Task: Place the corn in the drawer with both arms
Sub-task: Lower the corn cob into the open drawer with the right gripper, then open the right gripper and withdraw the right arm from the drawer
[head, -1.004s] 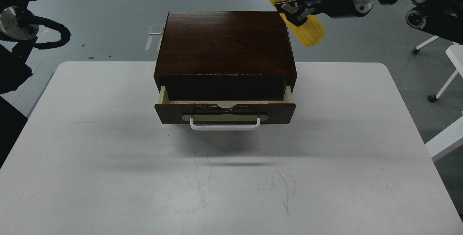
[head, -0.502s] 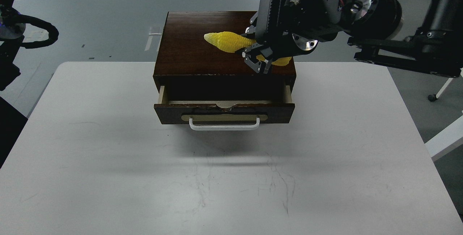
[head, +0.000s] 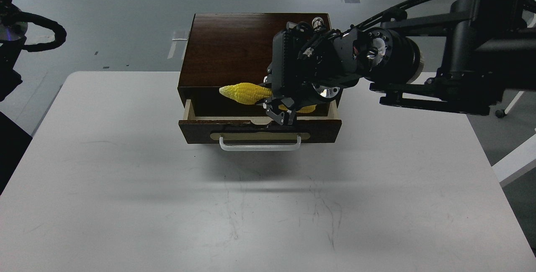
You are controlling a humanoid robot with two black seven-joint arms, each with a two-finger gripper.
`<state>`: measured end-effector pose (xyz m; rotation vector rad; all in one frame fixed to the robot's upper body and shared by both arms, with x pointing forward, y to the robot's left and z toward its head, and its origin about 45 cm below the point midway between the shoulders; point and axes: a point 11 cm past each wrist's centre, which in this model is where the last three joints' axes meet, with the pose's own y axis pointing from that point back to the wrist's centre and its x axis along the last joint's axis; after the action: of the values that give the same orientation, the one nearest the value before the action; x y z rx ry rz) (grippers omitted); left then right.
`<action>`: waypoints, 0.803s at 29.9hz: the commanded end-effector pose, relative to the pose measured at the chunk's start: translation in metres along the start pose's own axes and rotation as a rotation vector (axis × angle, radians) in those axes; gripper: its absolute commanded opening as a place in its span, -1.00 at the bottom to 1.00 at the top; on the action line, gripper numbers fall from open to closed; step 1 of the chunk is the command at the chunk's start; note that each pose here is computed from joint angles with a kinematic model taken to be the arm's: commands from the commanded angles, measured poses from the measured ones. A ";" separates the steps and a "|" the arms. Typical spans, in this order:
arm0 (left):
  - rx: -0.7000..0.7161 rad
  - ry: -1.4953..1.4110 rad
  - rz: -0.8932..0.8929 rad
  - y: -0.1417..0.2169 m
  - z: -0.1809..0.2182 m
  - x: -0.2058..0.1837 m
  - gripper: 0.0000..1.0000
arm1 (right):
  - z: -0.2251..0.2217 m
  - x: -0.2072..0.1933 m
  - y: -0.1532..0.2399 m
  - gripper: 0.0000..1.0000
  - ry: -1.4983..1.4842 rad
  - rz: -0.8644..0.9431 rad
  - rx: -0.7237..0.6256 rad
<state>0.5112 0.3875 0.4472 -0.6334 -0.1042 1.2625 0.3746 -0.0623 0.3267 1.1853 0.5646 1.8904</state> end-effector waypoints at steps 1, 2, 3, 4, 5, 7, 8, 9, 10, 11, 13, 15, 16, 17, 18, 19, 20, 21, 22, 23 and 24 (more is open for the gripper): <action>0.000 0.000 0.000 0.000 0.000 0.000 0.96 | -0.003 -0.005 -0.002 -0.83 -0.013 -0.002 0.007; -0.001 0.000 0.000 0.000 0.000 0.000 0.96 | -0.004 -0.006 -0.003 -0.81 -0.016 -0.003 0.010; -0.001 0.000 0.000 0.000 0.000 0.000 0.96 | -0.004 -0.008 -0.003 -0.81 -0.020 -0.006 0.011; -0.001 0.000 0.000 0.000 0.000 0.000 0.96 | -0.005 -0.008 -0.004 -0.81 -0.022 -0.006 0.013; 0.000 0.000 0.000 0.000 0.000 0.000 0.96 | -0.006 -0.009 -0.004 -0.81 -0.024 -0.007 0.015; 0.002 0.000 0.001 0.000 -0.001 0.000 0.96 | -0.006 -0.010 -0.005 -0.80 -0.026 -0.007 0.015; 0.001 0.000 0.001 0.000 -0.001 0.000 0.96 | -0.005 -0.010 -0.005 -0.78 -0.028 -0.008 0.014; 0.003 0.000 0.001 0.000 -0.001 0.000 0.96 | -0.005 -0.010 -0.005 -0.74 -0.027 -0.007 0.014; 0.001 0.000 0.001 0.000 -0.001 0.000 0.96 | -0.005 -0.010 -0.005 -0.64 -0.028 -0.008 0.014; 0.002 -0.001 0.002 0.001 -0.001 0.001 0.96 | -0.005 -0.010 -0.005 -0.46 -0.028 -0.008 0.014; 0.004 0.000 0.002 0.001 -0.001 0.001 0.96 | -0.006 -0.010 -0.005 -0.18 -0.028 -0.005 0.015; 0.003 0.000 0.001 0.000 -0.001 0.000 0.96 | -0.006 -0.011 -0.006 -0.11 -0.032 -0.006 0.017; 0.003 0.000 0.001 0.000 -0.001 0.000 0.96 | -0.007 -0.011 -0.006 -0.06 -0.033 -0.006 0.018; 0.003 0.000 0.001 0.000 -0.001 0.000 0.96 | -0.007 -0.012 -0.006 0.01 -0.036 -0.007 0.019; 0.002 -0.002 0.002 0.001 0.000 0.001 0.96 | -0.008 -0.013 -0.007 0.04 -0.037 -0.007 0.020; 0.002 -0.002 0.002 0.001 0.000 0.001 0.96 | -0.007 -0.013 -0.006 0.10 -0.038 -0.009 0.019; 0.002 -0.002 0.002 0.001 0.000 0.001 0.96 | -0.008 -0.013 -0.007 0.12 -0.037 -0.009 0.020; 0.002 -0.002 0.002 0.001 0.000 0.001 0.96 | -0.008 -0.013 -0.007 0.14 -0.039 -0.008 0.020; 0.003 -0.002 0.003 0.001 -0.001 0.001 0.96 | -0.007 -0.013 -0.006 0.22 -0.040 -0.009 0.019; 0.003 -0.002 0.004 0.001 -0.001 0.002 0.96 | -0.007 -0.013 -0.006 0.26 -0.040 -0.009 0.018; 0.002 -0.002 0.002 0.001 0.000 0.001 0.96 | -0.007 -0.013 -0.006 0.32 -0.043 -0.008 0.020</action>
<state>0.5110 0.3883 0.4461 -0.6306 -0.1030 1.2647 0.3736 -0.0690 0.3120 1.2279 0.5665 1.8556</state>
